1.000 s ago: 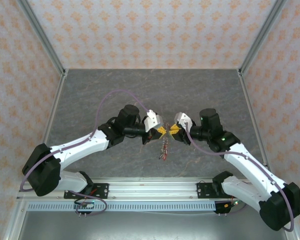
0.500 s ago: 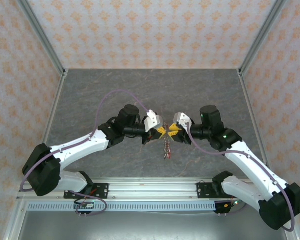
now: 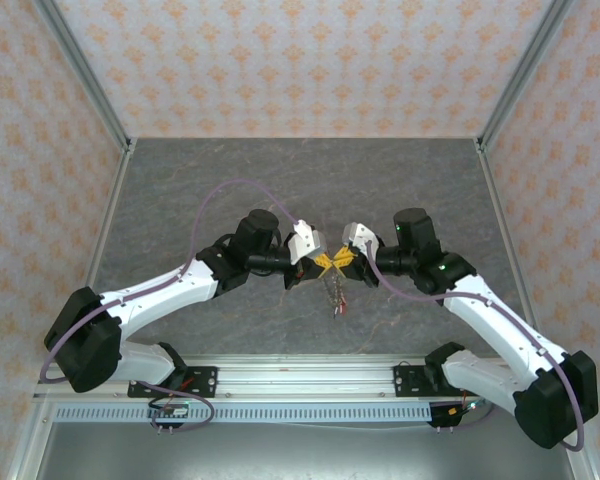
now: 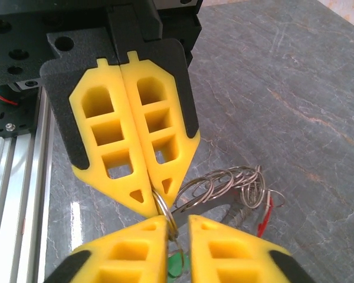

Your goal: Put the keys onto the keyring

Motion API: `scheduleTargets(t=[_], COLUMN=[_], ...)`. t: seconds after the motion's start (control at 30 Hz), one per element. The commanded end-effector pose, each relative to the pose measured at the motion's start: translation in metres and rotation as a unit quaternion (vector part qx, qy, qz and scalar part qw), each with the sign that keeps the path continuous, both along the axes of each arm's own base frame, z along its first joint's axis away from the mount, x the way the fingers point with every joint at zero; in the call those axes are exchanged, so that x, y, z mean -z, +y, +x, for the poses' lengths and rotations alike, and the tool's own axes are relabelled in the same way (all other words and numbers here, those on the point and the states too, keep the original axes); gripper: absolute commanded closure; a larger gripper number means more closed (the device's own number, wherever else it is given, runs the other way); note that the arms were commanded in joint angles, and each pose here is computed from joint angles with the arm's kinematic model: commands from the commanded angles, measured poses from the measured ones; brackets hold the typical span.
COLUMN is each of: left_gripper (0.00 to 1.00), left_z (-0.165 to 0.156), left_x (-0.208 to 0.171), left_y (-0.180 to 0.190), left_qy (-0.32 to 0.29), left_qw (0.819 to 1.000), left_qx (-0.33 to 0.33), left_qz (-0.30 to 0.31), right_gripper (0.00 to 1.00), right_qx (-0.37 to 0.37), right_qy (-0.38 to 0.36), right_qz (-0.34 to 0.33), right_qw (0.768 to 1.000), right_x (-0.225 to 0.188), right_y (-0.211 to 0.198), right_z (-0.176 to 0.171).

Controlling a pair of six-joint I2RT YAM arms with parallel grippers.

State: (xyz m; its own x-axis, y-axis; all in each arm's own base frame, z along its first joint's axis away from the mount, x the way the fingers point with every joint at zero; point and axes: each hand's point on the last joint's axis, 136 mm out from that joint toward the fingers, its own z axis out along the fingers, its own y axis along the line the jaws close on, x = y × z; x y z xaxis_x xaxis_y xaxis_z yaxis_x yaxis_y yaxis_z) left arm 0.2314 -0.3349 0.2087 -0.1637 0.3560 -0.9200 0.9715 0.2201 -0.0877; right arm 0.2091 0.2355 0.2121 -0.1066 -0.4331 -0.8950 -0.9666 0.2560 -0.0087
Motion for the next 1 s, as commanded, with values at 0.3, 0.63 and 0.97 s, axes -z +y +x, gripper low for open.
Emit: scheduleTargets(t=[0.3,0.63,0.97], left_gripper=[0.89,0.87,1.00], left_z=[0.006,0.007,0.006], left_x=[-0.015,-0.016,-0.024], left_y=[0.000,-0.003,-0.006], left_qy=[-0.040,-0.054,-0.059], left_qw=[0.999,0.998,0.998], left_qx=[-0.004,-0.003,-0.007], left_qz=[0.023,0.038,0.014], right_gripper=[1.00,1.00,0.93], right_qx=[0.000,-0.012,-0.020], right_qy=[-0.006,-0.014,-0.031], right_qz=[-0.023,-0.071,-0.093], right_qw=[1.000,0.997,0.995], right_x=[-0.022,-0.026,-0.036], right_y=[-0.001,0.001,-0.001], right_z=[0.002,-0.004,-0.005])
